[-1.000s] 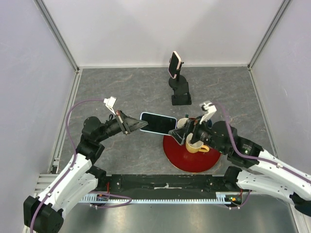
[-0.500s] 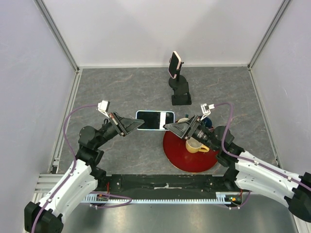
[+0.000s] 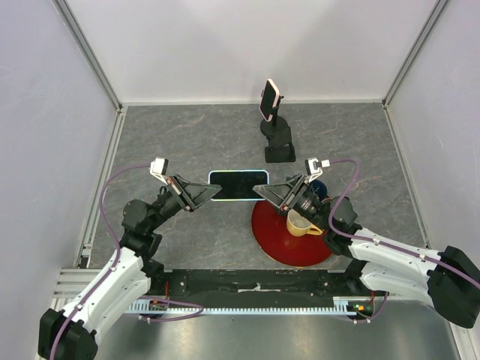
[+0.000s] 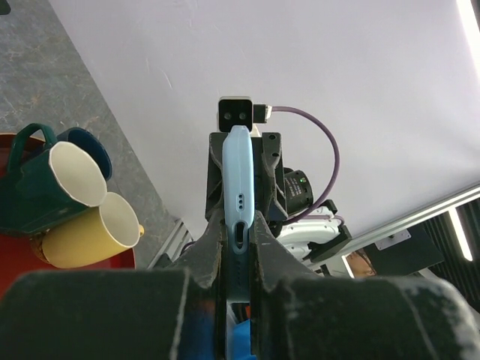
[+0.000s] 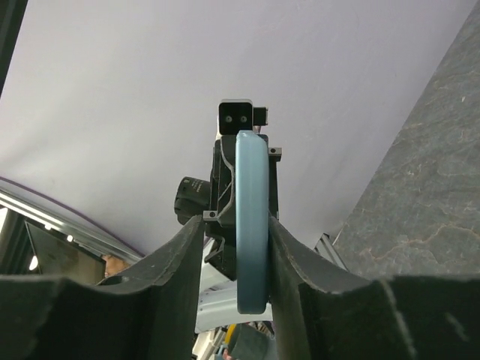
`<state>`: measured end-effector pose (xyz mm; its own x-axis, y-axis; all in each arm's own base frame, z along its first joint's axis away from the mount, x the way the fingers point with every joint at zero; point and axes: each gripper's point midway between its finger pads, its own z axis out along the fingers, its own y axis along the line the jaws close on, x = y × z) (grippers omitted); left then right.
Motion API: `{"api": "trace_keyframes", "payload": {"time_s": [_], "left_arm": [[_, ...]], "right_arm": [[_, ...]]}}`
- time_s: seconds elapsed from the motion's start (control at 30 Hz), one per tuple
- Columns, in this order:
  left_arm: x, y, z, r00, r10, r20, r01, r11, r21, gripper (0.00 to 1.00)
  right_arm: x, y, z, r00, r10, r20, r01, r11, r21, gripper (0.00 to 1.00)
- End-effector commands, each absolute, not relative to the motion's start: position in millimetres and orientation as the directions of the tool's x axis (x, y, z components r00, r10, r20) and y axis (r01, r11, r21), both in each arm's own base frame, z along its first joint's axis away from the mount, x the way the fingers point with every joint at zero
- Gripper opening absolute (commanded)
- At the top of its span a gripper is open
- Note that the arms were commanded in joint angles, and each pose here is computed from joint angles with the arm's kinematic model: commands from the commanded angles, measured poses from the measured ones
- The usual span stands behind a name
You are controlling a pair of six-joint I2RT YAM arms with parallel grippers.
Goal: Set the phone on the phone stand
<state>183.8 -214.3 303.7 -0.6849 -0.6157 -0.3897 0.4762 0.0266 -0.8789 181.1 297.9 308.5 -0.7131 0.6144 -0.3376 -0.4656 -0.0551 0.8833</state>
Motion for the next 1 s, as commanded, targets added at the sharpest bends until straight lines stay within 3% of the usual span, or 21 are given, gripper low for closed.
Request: {"api": "trace_keyframes", "payload": {"time_s": [0.0,0.1,0.13,0.2,0.23,0.27,0.3,0.4,0.5,0.63,0.7,0.73,0.8,0.83,0.97], "left_arm": [[182.5,-205.9,332.0,-0.629,-0.676,-0.384,0.55,-0.039,-0.834,0.02],[183.1,-206.2,329.7,-0.633,-0.675,-0.378,0.545,-0.042,-0.837,0.02],[184.2,-206.9,327.9,-0.636,-0.673,-0.378,0.54,-0.039,-0.841,0.02],[184.3,-209.2,324.6,-0.647,-0.66,-0.382,0.532,-0.033,-0.846,0.02],[184.6,-210.5,321.8,-0.647,-0.651,-0.397,0.535,-0.016,-0.845,0.04],[186.5,-212.3,317.8,-0.656,-0.64,-0.4,0.519,0.002,-0.855,0.11],[186.2,-213.8,314.3,-0.664,-0.627,-0.408,0.511,0.018,-0.859,0.29],[190.8,-213.2,303.0,-0.65,-0.606,-0.459,0.491,0.127,-0.862,0.59],[197.2,-204.4,291.9,-0.606,-0.589,-0.534,0.463,0.285,-0.839,0.8],[211.1,-180.4,272.0,-0.534,-0.549,-0.643,0.377,0.526,-0.762,0.82],[215.3,-171.4,278.3,-0.486,-0.52,-0.702,0.383,0.596,-0.706,0.82],[215.4,-167.9,274.0,-0.49,-0.502,-0.713,0.365,0.624,-0.691,0.82],[217.4,-161.4,284.0,-0.445,-0.469,-0.763,0.386,0.669,-0.636,0.82],[217.0,-159.5,288.6,-0.436,-0.452,-0.778,0.391,0.684,-0.616,0.82],[220.0,-153.6,291.3,-0.411,-0.358,-0.838,0.41,0.748,-0.521,0.82]], "right_arm": [[175.4,288.8,338.8,-0.69,0.652,-0.315,-0.524,-0.15,0.838,0.4],[179.0,293.6,335.0,-0.692,0.645,-0.324,-0.515,-0.127,0.847,0.24],[180.3,295.2,336.5,-0.686,0.645,-0.337,-0.524,-0.118,0.843,0.12],[183.0,298.2,332.5,-0.682,0.639,-0.355,-0.524,-0.089,0.847,0.0],[186.1,298.1,332.5,-0.671,0.644,-0.367,-0.528,-0.068,0.847,0.0],[189.3,297.6,340.0,-0.644,0.652,-0.4,-0.556,-0.039,0.831,0.0],[195.3,300.1,327.4,-0.646,0.635,-0.424,-0.529,0.029,0.848,0.0],[214.3,291.4,326.7,-0.593,0.636,-0.494,-0.523,0.162,0.837,0.0],[234.9,275.2,329.4,-0.548,0.632,-0.548,-0.514,0.263,0.817,0.0],[274.5,249.3,343.4,-0.472,0.614,-0.633,-0.483,0.42,0.768,0.0],[299.7,235.5,317.7,-0.478,0.549,-0.685,-0.402,0.557,0.727,0.0],[309.7,231.1,337.2,-0.45,0.541,-0.71,-0.41,0.581,0.703,0.0],[337.5,211.5,302.5,-0.483,0.442,-0.756,-0.294,0.731,0.615,0.0],[348.1,206.9,319.1,-0.451,0.424,-0.785,-0.299,0.757,0.581,0.0],[390.9,181.9,298.3,-0.468,0.304,-0.83,-0.175,0.888,0.424,0.0]]}}
